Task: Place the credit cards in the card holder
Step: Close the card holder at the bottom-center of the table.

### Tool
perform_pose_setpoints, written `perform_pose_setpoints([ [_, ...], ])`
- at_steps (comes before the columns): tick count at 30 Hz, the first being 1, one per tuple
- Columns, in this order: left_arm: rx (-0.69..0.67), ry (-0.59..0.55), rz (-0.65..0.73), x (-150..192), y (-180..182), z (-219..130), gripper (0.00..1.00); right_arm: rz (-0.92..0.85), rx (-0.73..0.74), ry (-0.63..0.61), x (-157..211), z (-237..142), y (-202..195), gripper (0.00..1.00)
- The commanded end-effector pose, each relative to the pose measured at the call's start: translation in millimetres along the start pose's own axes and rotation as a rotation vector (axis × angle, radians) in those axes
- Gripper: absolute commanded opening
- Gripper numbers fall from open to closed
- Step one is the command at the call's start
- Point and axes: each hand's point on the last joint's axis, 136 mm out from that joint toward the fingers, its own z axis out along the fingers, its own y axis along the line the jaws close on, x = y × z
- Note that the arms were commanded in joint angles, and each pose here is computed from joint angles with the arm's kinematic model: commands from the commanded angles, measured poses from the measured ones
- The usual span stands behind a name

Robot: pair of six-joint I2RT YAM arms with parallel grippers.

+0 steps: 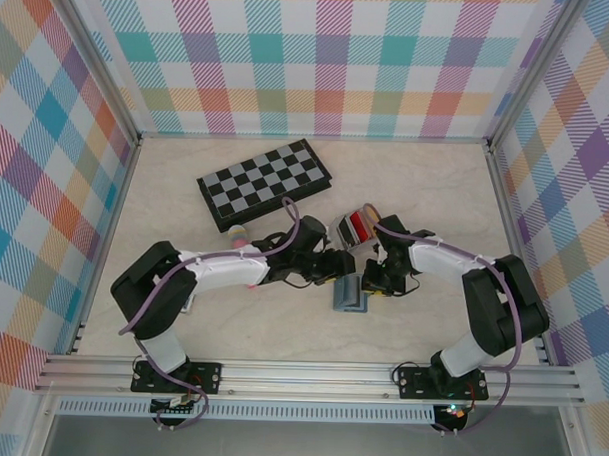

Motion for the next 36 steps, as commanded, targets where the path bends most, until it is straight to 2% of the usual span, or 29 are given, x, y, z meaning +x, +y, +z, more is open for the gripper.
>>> perform_pose_setpoints([
  [1, 0.022, 0.030, -0.003, 5, -3, 13, 0.53, 0.027, 0.039, -0.053, -5, -21, -5, 0.26],
  [7, -0.021, 0.009, -0.032, 3, 10, 18, 0.52, 0.025, 0.010, -0.080, -3, -37, -6, 0.28],
  [20, -0.034, 0.020, -0.029, 5, 12, 21, 0.52, -0.005, -0.036, -0.073, 1, -50, 5, 0.19],
  [24, -0.038, 0.023, -0.025, 6, 13, 21, 0.52, -0.013, -0.046, -0.081, 2, -54, 6, 0.19],
  [29, -0.038, 0.027, -0.023, 6, 12, 22, 0.52, -0.012, -0.037, -0.060, 5, -50, 4, 0.16],
  [36, -0.038, 0.034, -0.018, 7, 11, 23, 0.52, -0.006, -0.030, -0.042, 7, -44, 2, 0.16],
])
